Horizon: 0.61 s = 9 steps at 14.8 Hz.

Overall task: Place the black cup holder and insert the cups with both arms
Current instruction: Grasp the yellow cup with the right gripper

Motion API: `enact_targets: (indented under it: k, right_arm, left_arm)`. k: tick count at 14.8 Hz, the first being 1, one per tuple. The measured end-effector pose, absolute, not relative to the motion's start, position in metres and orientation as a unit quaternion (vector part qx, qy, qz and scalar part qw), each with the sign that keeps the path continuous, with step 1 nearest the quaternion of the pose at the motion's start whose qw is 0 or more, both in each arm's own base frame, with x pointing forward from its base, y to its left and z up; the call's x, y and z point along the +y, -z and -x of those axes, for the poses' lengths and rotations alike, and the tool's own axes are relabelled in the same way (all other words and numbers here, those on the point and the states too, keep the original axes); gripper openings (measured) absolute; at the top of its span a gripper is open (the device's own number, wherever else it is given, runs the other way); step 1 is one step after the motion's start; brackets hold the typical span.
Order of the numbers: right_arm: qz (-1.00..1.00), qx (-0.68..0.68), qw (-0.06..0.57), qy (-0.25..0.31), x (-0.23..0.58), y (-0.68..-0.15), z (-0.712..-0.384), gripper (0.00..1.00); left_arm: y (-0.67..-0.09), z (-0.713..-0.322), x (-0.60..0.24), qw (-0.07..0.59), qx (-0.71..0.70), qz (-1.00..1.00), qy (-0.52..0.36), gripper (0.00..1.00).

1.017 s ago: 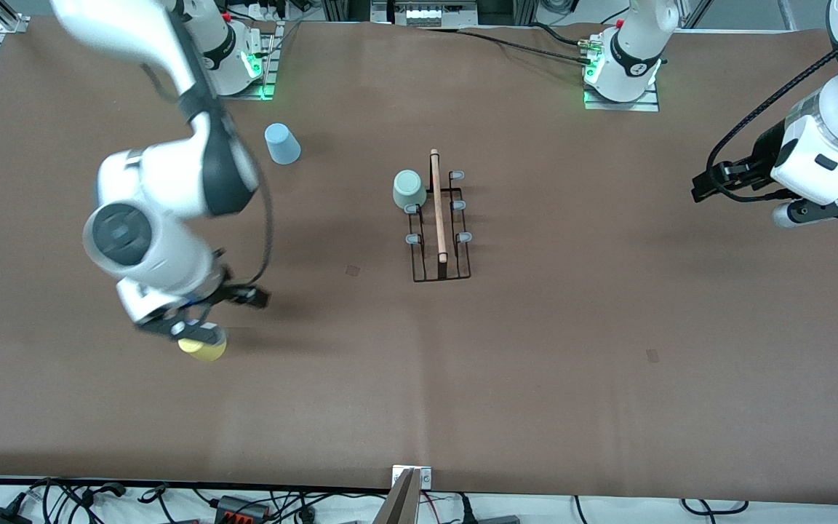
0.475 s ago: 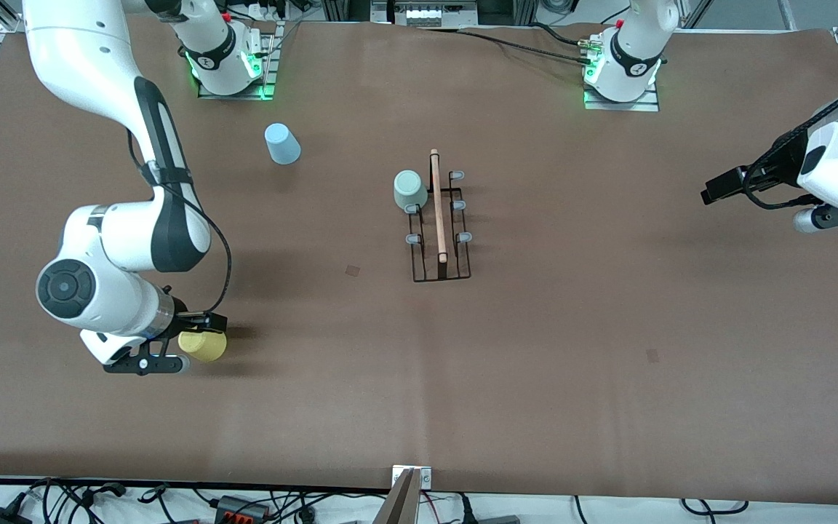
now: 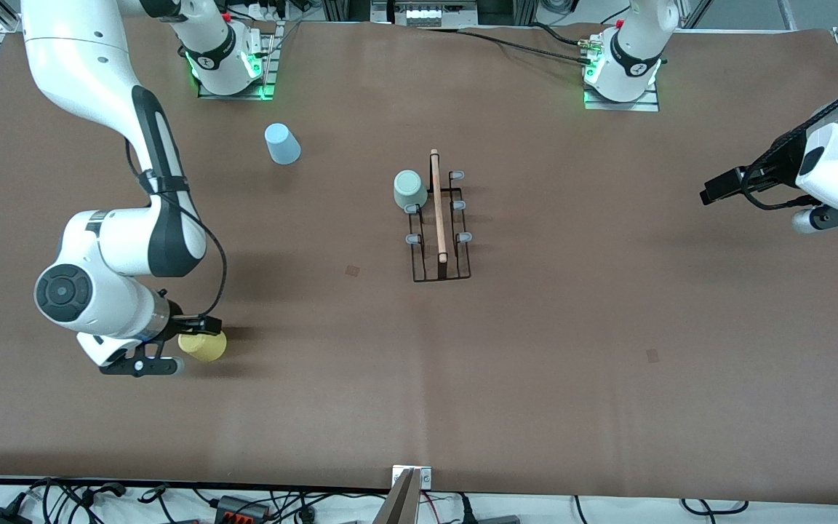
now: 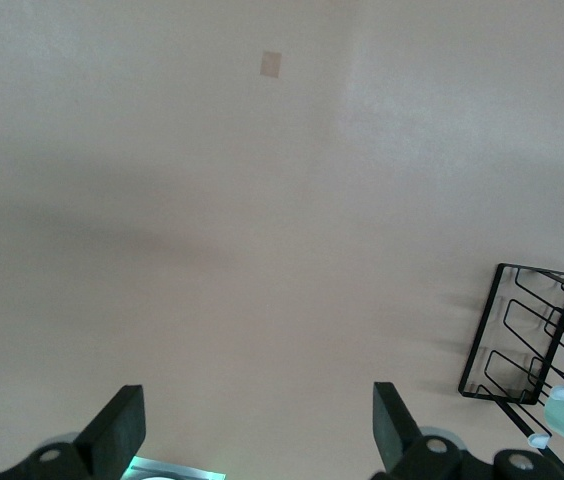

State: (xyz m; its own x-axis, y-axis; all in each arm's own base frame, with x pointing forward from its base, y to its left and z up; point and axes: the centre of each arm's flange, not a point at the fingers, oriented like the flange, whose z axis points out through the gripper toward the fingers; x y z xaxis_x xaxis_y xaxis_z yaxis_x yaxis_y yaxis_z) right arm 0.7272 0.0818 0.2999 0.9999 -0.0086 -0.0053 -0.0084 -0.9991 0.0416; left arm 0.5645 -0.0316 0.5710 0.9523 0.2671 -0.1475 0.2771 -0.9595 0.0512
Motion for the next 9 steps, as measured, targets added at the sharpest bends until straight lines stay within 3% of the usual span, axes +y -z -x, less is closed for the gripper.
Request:
enact_targets:
  k: [9]
  right_arm:
    - [-0.999,-0.017,0.012,-0.025,0.059,-0.266,-0.738,1.00]
  left_arm:
    - [-0.560,-0.570,-0.003,0.078,0.133,-0.984,0.084,1.00]
